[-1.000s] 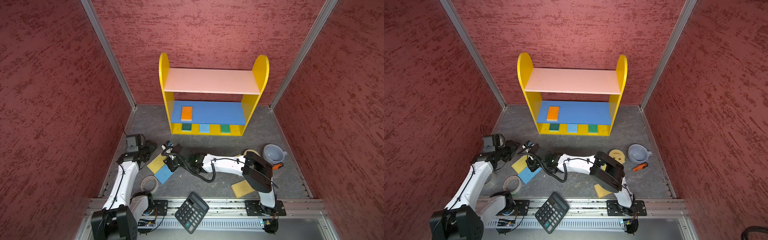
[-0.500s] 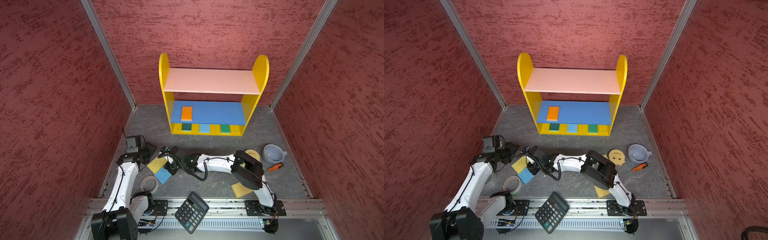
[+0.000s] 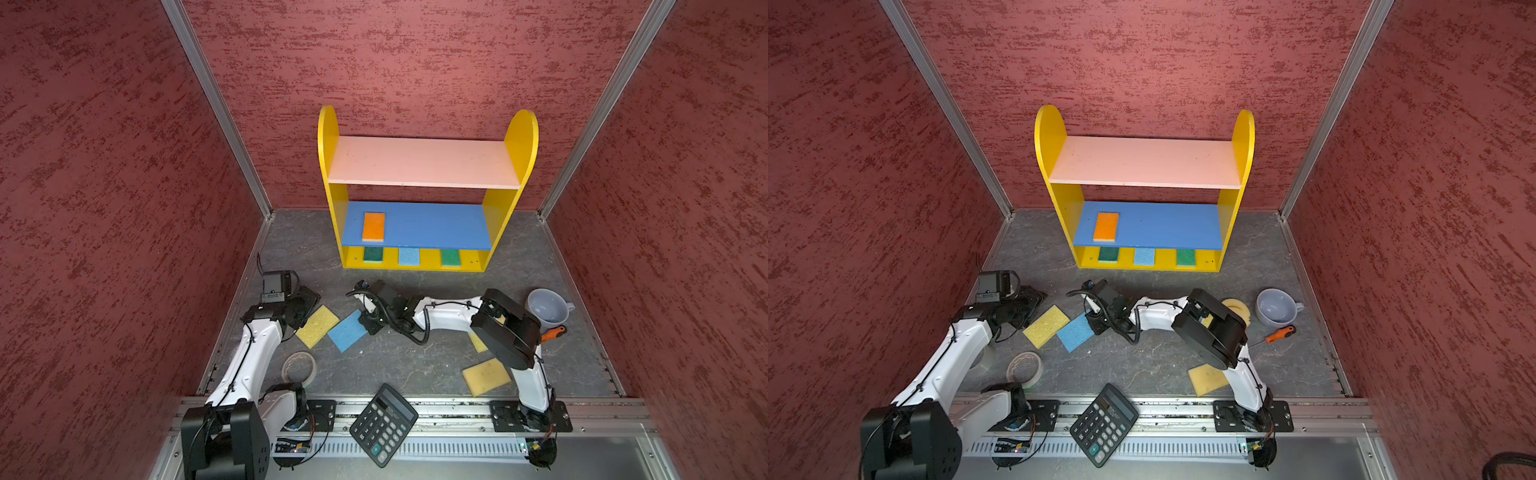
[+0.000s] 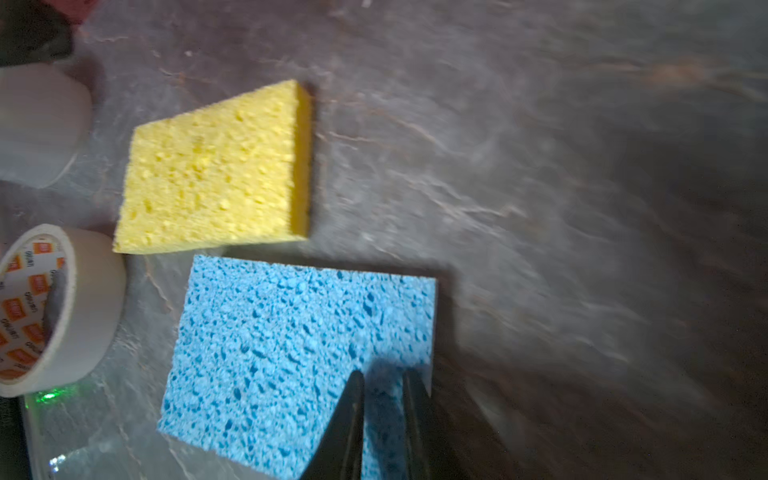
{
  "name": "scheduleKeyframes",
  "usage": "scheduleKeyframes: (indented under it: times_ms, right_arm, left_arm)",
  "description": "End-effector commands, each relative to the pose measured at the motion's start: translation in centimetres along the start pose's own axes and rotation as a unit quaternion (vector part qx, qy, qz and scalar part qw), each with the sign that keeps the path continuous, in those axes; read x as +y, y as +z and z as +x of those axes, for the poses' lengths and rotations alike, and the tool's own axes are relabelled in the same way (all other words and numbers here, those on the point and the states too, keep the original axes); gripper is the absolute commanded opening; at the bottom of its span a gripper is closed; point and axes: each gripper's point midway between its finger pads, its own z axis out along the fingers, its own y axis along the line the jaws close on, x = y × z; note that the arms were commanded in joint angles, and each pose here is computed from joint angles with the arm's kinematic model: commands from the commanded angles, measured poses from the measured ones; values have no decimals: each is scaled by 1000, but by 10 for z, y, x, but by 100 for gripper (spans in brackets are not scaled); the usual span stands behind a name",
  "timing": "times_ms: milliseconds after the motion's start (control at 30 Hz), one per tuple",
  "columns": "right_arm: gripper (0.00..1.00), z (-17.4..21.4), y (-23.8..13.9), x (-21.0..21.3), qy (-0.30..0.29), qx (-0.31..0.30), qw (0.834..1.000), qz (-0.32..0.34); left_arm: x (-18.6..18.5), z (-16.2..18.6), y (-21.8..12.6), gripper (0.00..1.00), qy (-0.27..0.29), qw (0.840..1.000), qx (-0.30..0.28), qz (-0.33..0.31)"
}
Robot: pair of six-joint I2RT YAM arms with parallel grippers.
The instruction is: Place and organize the cleaning sponges onto the shelf
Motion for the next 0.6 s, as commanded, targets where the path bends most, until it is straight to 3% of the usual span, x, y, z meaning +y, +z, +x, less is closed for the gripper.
scheduleKeyframes:
  times_ms: [0,333,567]
  right_arm:
    - [19,-7,-26,-26,12,-25,999,42]
    - [19,24,-62,-68,47,-30,994,95]
    - [19,4,-77,-59,56,-64,994,75]
  left_arm:
    - [-14,-3,0,60,10,1000,-7,16]
    - [-30,21,11,60,56,998,14,14]
    - [-39,24,25,60,66,997,35,3]
